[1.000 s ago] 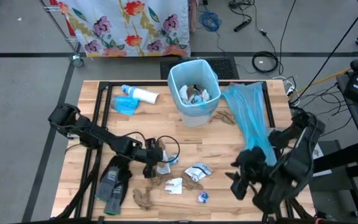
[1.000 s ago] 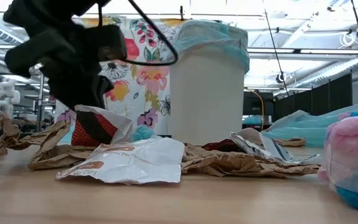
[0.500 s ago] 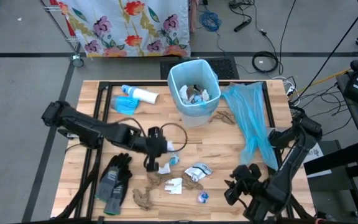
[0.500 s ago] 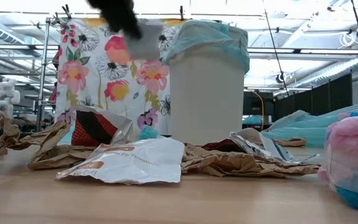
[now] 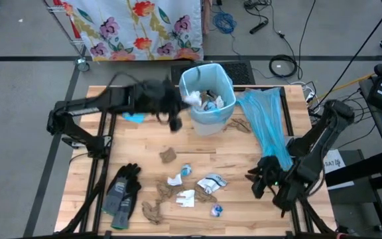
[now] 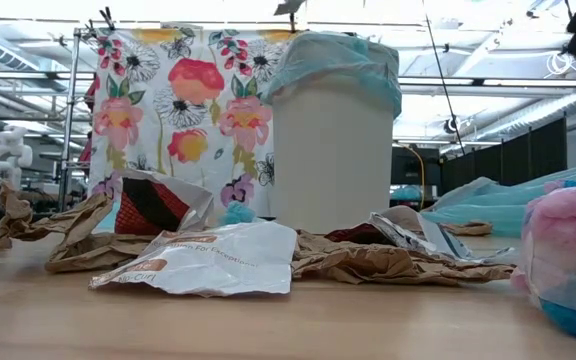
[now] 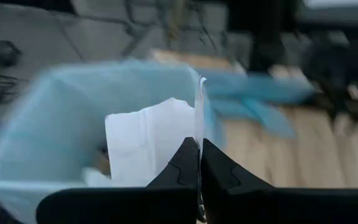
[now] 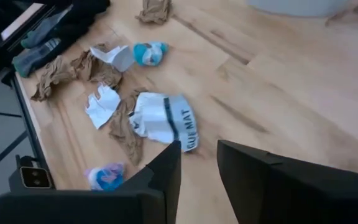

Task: Place trash/remove bag and relplace
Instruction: Put the white paper into the trash bin, then put the brown paper into the trash bin

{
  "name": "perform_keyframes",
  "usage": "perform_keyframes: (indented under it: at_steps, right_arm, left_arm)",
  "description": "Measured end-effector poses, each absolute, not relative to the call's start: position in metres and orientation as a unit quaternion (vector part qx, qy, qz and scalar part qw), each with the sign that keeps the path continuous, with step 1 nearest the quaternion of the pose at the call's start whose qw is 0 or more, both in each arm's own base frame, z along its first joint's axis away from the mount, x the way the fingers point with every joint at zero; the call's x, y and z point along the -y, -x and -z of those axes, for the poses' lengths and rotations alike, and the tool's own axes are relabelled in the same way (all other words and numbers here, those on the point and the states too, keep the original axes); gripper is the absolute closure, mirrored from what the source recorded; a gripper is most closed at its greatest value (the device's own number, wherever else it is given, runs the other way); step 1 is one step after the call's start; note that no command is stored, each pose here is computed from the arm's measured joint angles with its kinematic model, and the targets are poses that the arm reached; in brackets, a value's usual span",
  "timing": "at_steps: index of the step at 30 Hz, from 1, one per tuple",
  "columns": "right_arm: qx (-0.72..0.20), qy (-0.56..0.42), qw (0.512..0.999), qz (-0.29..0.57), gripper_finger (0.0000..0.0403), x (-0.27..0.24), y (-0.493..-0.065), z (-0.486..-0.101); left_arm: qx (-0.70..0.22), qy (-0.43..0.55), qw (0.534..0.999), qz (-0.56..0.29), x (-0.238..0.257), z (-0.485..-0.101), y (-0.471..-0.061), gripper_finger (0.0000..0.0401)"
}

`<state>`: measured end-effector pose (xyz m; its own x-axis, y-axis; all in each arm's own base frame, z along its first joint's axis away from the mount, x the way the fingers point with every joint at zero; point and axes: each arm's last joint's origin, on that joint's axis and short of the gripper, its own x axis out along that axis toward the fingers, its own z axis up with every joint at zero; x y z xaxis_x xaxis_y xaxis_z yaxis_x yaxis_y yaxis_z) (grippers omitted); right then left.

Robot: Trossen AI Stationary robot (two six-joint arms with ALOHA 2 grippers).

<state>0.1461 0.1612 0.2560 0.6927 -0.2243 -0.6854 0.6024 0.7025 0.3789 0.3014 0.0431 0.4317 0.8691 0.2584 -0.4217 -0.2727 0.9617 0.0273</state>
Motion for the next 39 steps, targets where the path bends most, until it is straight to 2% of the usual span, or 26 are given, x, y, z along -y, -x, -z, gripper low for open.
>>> perform_keyframes:
  at_steps: [7,12,16,20,27,31,39]
  right_arm:
    - [-0.304,-0.281,0.885,0.214,0.0327,-0.118,-0.129,-0.252]
    - [-0.312,-0.279,0.888,0.191,0.0335,-0.101,-0.122,-0.252]
    - [-0.305,-0.269,0.896,0.178,0.0339,-0.096,-0.121,-0.254]
    - [-0.305,-0.252,0.902,0.174,0.0339,-0.094,-0.122,-0.255]
    - [-0.313,-0.245,0.901,0.174,0.0339,-0.091,-0.124,-0.255]
    - [-0.315,-0.247,0.9,0.175,0.0339,-0.091,-0.124,-0.254]
    - [-0.315,-0.245,0.9,0.176,0.0339,-0.092,-0.125,-0.254]
  left_arm:
    - [-0.143,0.08,0.969,-0.183,-0.083,-0.43,-0.323,0.0389]
    - [-0.123,0.096,0.969,-0.191,-0.094,-0.418,-0.344,0.0326]
    - [-0.14,0.098,0.965,-0.197,-0.1,-0.406,-0.353,0.0265]
    - [-0.161,0.099,0.962,-0.199,-0.1,-0.402,-0.352,0.0229]
    - [-0.18,0.128,0.959,-0.178,-0.09,-0.407,-0.341,0.0221]
    - [-0.255,0.169,0.936,-0.176,-0.073,-0.405,-0.32,0.0221]
    - [-0.369,0.1,0.897,-0.222,-0.009,-0.392,-0.298,0.0221]
